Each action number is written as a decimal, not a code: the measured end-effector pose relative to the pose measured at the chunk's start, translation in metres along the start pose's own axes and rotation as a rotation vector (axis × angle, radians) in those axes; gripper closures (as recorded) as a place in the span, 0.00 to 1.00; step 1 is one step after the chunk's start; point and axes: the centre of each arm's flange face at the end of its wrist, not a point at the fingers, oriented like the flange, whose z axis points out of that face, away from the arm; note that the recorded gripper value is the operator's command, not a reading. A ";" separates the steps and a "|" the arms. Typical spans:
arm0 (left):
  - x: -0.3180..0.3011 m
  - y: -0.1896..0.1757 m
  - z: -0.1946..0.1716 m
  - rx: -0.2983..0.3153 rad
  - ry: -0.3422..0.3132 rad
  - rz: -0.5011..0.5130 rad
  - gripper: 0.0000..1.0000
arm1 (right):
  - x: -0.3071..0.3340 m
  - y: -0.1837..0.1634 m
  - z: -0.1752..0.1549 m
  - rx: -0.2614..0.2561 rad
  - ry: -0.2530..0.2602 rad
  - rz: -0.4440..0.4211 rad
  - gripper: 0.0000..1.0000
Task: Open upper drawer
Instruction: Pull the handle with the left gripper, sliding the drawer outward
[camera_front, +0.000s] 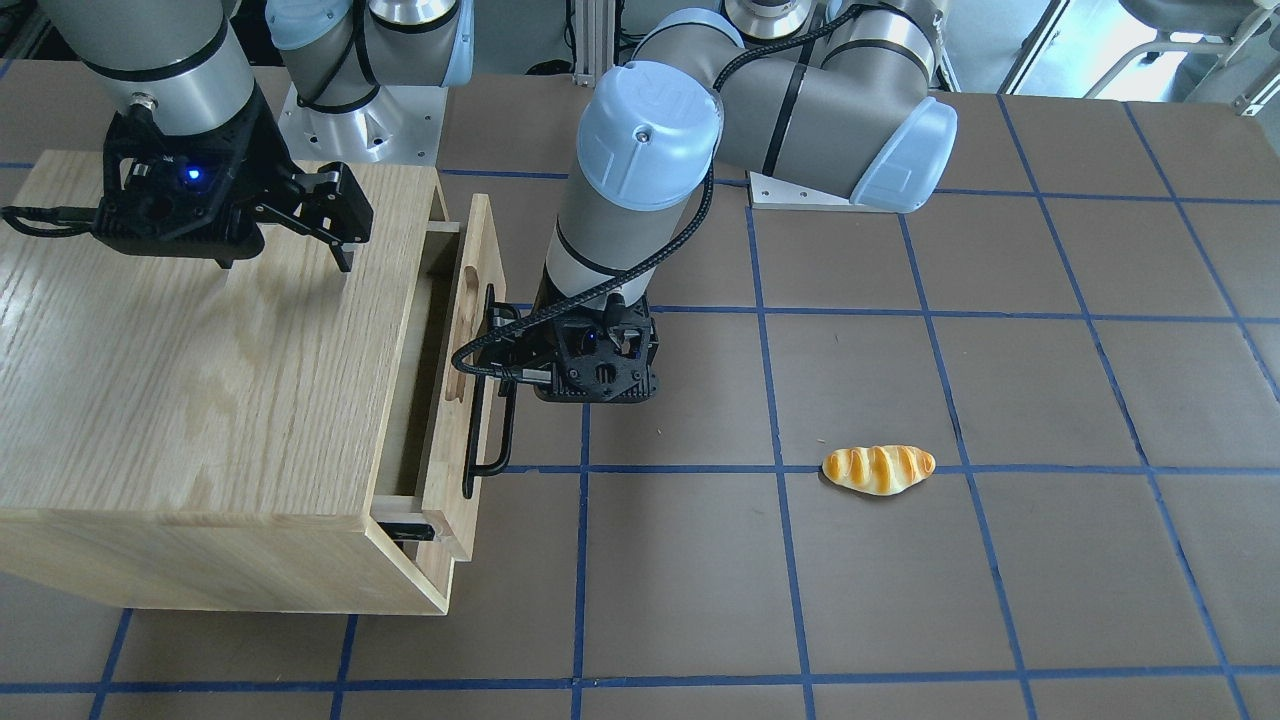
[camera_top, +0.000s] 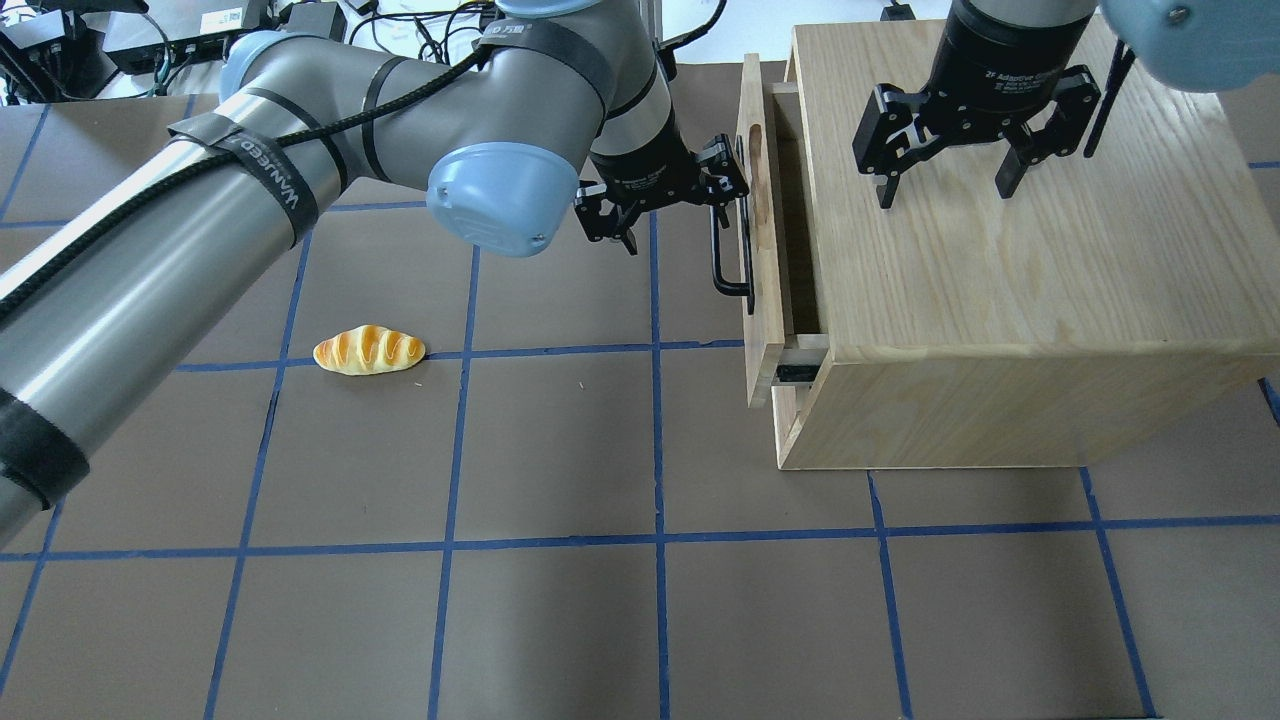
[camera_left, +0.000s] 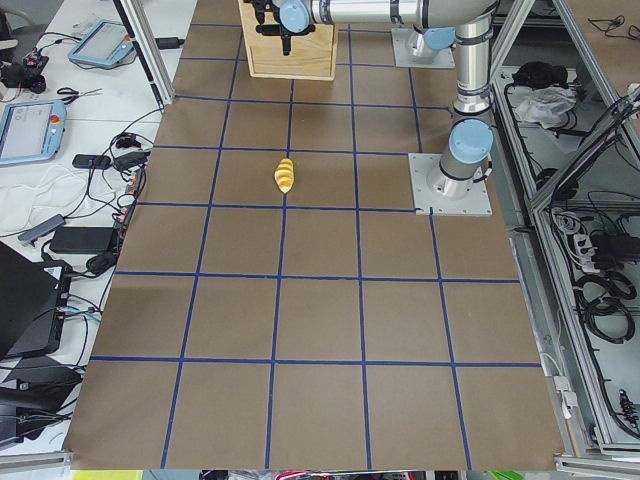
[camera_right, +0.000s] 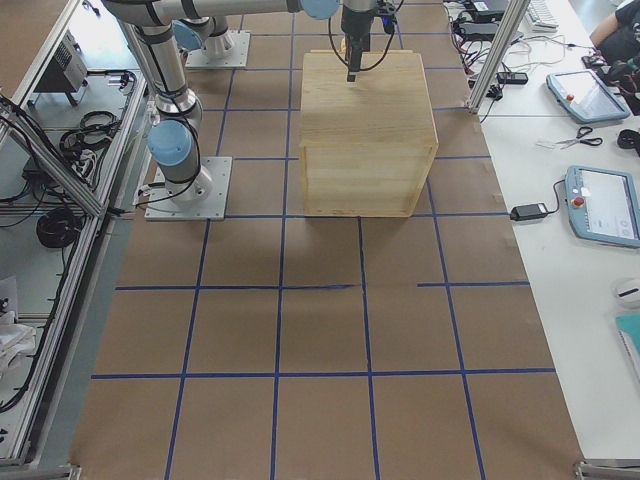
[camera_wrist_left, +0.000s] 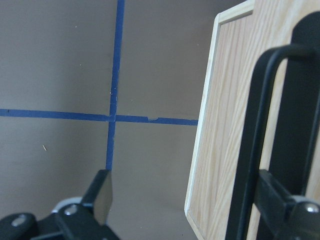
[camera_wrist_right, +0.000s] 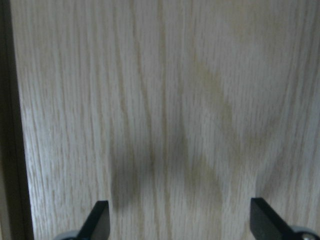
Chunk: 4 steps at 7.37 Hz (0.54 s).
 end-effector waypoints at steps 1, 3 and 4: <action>-0.005 -0.003 -0.003 0.001 -0.003 -0.005 0.00 | 0.000 0.000 0.000 0.000 0.000 0.000 0.00; -0.014 -0.008 -0.009 -0.001 -0.010 -0.018 0.00 | 0.000 0.000 0.000 0.000 0.000 0.001 0.00; -0.019 -0.010 -0.011 -0.001 -0.022 -0.017 0.00 | 0.000 0.000 0.000 0.001 0.000 0.001 0.00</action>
